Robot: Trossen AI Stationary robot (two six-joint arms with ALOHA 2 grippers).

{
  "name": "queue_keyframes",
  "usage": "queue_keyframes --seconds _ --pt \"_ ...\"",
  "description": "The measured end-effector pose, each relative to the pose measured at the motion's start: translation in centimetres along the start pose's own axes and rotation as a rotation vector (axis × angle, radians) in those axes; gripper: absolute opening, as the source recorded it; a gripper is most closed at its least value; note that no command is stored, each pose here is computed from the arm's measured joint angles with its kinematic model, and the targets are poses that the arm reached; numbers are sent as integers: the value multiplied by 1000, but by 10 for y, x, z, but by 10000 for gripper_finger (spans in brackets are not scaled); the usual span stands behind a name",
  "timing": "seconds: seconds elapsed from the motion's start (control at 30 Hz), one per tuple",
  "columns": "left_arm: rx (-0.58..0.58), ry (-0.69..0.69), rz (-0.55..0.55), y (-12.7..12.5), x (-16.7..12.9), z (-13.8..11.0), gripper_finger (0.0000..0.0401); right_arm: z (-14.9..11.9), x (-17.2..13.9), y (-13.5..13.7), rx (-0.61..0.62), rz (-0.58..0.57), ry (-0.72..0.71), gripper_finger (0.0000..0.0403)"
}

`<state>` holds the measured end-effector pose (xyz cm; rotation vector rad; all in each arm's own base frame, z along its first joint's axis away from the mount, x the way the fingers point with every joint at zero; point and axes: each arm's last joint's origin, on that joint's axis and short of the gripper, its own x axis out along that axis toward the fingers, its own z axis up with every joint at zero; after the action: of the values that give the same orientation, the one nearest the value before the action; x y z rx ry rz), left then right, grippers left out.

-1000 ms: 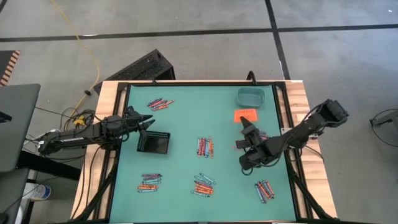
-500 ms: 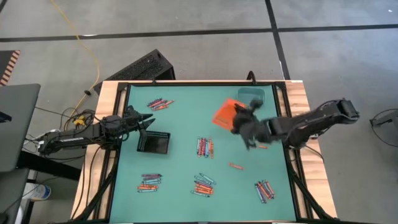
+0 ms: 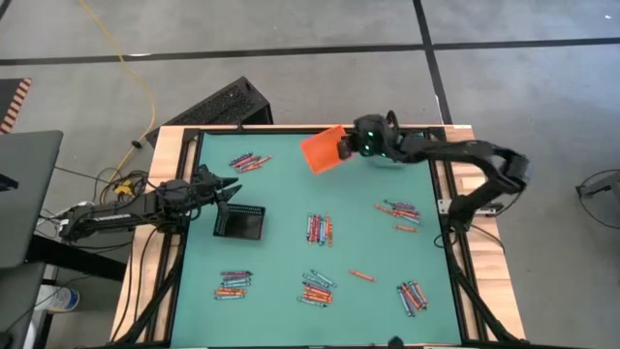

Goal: Sort crayons

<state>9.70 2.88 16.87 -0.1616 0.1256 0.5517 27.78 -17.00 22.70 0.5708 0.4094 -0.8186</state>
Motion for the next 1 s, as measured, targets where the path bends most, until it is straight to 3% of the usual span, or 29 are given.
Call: queue_keyframes --seconds 0.2,0.4,0.6,1.0 --pt "-7 10 -3 0 0 -1 116 -5 54 -12 108 -77 94 0" --pt "-8 39 -18 0 0 -4 116 -17 83 -10 211 -97 155 0" --pt "-34 59 -39 0 0 -5 116 -21 86 -7 269 -134 147 5" --pt "-34 61 -44 -1 0 -5 116 -22 85 -7 335 -173 124 59"
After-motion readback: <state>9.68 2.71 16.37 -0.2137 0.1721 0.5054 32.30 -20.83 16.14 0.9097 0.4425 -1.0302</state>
